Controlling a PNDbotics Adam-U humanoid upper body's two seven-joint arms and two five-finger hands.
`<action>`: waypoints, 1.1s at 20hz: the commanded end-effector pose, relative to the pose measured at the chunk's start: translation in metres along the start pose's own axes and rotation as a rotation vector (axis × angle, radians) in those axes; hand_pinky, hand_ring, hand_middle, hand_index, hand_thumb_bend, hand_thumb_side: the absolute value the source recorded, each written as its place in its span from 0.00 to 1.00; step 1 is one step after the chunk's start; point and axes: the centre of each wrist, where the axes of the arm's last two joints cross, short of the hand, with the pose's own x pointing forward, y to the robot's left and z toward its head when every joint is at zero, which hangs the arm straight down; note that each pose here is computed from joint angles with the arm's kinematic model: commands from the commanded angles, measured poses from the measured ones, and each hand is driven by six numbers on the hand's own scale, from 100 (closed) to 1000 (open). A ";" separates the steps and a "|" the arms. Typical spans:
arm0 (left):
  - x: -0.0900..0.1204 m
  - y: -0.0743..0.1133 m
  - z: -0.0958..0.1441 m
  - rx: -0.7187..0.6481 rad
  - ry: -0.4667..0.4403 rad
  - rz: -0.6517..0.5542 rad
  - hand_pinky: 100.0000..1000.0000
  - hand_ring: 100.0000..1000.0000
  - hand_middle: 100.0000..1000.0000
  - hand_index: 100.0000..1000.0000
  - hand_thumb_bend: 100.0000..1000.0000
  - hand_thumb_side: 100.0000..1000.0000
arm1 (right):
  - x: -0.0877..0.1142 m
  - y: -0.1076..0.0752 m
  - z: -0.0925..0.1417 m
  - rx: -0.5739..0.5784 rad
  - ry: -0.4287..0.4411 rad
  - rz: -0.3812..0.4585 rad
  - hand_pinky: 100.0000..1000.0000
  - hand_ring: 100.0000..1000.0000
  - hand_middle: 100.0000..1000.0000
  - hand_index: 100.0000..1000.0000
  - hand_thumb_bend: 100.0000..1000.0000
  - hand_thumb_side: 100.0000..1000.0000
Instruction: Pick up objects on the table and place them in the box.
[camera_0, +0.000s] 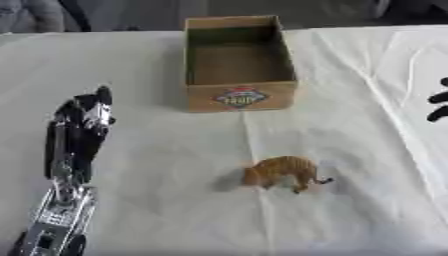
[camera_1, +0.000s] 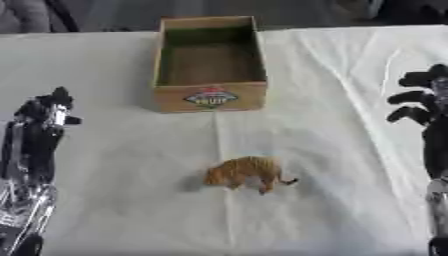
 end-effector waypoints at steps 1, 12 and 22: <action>0.006 0.003 -0.003 0.007 -0.024 0.002 0.48 0.72 0.43 0.52 0.28 0.44 | 0.009 -0.002 -0.004 0.025 -0.034 0.024 0.30 0.49 0.55 0.61 0.00 0.69; 0.006 0.003 -0.003 0.001 -0.024 0.001 0.48 0.72 0.43 0.52 0.28 0.44 | 0.020 -0.004 -0.012 0.161 -0.084 0.123 0.30 0.49 0.56 0.62 0.00 0.61; 0.006 0.002 -0.003 -0.011 -0.022 -0.001 0.48 0.72 0.43 0.52 0.28 0.44 | 0.037 0.007 -0.027 0.461 -0.170 0.310 0.31 0.51 0.58 0.66 0.00 0.47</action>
